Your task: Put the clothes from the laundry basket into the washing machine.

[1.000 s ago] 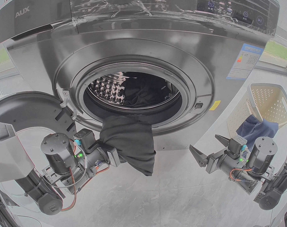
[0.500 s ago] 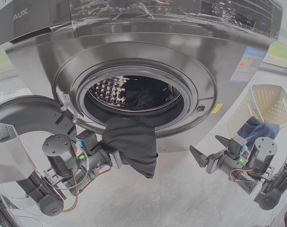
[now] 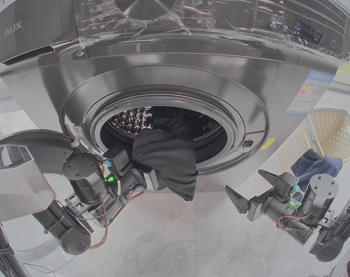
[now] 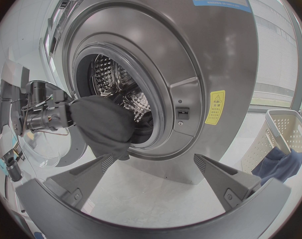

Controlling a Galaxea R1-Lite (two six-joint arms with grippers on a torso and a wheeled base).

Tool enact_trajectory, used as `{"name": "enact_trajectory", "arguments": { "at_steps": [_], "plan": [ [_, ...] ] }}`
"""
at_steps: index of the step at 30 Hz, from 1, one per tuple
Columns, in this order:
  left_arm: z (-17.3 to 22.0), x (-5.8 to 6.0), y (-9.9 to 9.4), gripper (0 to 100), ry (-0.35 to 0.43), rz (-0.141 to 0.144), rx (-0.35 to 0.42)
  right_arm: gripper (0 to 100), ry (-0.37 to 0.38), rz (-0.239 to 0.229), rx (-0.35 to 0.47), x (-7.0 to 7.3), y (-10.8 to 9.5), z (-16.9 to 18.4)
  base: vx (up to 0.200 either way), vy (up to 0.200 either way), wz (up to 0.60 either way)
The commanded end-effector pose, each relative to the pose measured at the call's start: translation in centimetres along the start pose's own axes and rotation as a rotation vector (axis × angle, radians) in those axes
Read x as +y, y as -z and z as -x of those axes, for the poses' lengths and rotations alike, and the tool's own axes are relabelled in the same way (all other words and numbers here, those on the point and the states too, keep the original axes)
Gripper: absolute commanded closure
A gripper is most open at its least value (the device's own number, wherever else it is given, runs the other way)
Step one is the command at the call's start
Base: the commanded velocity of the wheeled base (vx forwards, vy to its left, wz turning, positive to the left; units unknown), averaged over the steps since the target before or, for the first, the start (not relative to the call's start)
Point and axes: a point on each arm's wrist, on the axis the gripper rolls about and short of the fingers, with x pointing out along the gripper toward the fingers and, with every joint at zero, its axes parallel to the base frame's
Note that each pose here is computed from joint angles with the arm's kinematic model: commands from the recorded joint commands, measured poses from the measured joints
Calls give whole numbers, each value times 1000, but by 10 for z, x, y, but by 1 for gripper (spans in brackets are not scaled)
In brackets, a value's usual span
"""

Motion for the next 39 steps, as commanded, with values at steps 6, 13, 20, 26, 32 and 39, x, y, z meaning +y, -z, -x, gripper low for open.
{"name": "enact_trajectory", "arguments": {
  "at_steps": [6, 13, 20, 26, 32, 39],
  "plan": [
    [-54, 3, 17, 100, 39, 4, -56, 0, -14, 18, -1, 2, -1, 8, 0, 0, 0],
    [-73, 10, 32, 100, 9, -2, -41, 0, -14, 17, -4, 2, -2, 8, 0, 0, 0],
    [-85, 12, 32, 100, 1, 1, -54, 0, -14, 19, -3, 2, -2, 8, 0, 0, 0],
    [-60, 6, 37, 100, -5, -3, 24, 0, -14, 20, 0, 2, -1, 8, 0, 0, 0],
    [-37, -3, 45, 100, 83, -5, 69, 0, -14, 19, -3, 2, -2, 8, 0, 0, 0],
    [-39, -1, 47, 100, 84, -8, 69, 0, -14, 20, -1, 2, -1, 8, 86, 0, 0]
  ]
}}
